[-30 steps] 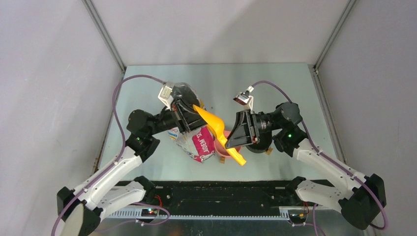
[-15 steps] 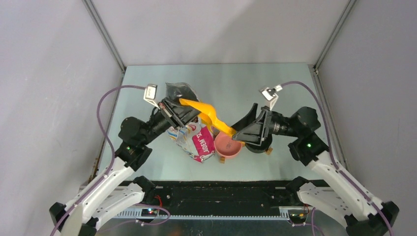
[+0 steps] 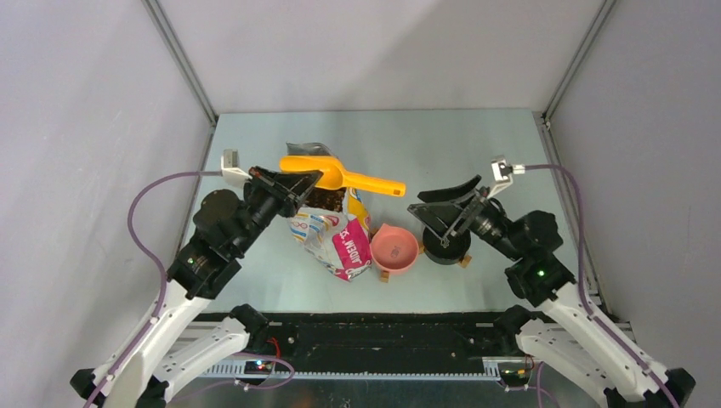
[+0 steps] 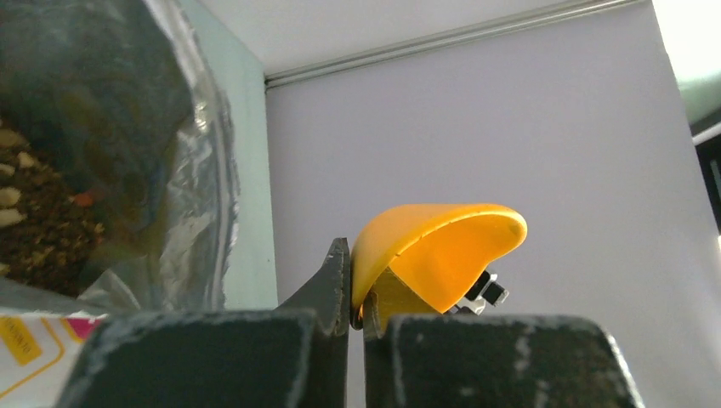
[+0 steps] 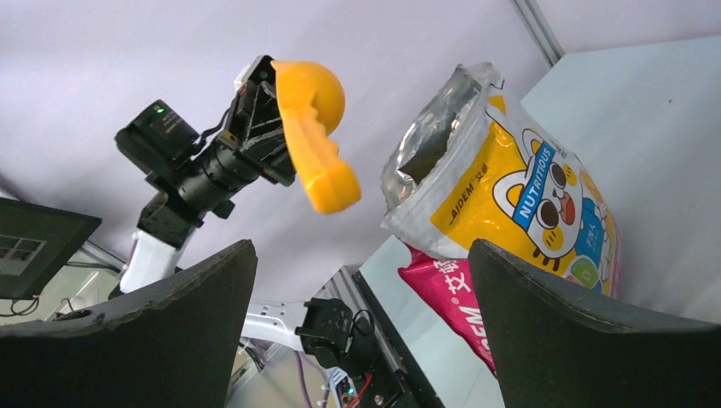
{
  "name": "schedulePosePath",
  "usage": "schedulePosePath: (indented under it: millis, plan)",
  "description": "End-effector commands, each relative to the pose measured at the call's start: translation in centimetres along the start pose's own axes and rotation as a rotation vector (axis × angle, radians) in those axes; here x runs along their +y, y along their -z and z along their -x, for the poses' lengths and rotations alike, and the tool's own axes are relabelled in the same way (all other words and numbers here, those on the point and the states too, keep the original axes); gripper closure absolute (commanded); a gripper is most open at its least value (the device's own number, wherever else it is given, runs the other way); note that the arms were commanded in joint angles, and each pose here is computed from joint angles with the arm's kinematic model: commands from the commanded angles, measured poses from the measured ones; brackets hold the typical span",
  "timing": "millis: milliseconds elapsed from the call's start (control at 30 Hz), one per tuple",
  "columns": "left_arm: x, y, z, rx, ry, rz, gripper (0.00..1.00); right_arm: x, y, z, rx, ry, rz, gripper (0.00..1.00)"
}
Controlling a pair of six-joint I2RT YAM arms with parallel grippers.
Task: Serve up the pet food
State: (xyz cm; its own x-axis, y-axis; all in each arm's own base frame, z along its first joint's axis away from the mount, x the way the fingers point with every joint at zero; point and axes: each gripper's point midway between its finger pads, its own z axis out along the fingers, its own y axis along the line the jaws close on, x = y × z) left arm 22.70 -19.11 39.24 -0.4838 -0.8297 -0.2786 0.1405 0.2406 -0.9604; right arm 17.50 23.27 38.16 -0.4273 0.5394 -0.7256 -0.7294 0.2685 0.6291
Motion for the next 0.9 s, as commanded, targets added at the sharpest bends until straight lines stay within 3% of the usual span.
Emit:
schedulePosePath:
  millis: [0, 333, 867]
  plan:
    - [0.8, 0.0, -0.1, 0.001, 0.103, 0.063, 1.0, 0.6, -2.0, 0.9, -0.06, 0.024, 0.058, 0.01]
    - [1.3, -1.0, -1.8, 0.078, 0.135, 0.073, 1.0, 1.8, -4.6, 0.5, -0.051, -0.001, 0.112, 0.05]
    - [2.4, -1.5, -2.3, 0.079, 0.174, 0.069, 1.0, 2.4, -7.0, -0.1, -0.046, -0.091, 0.106, 0.14]
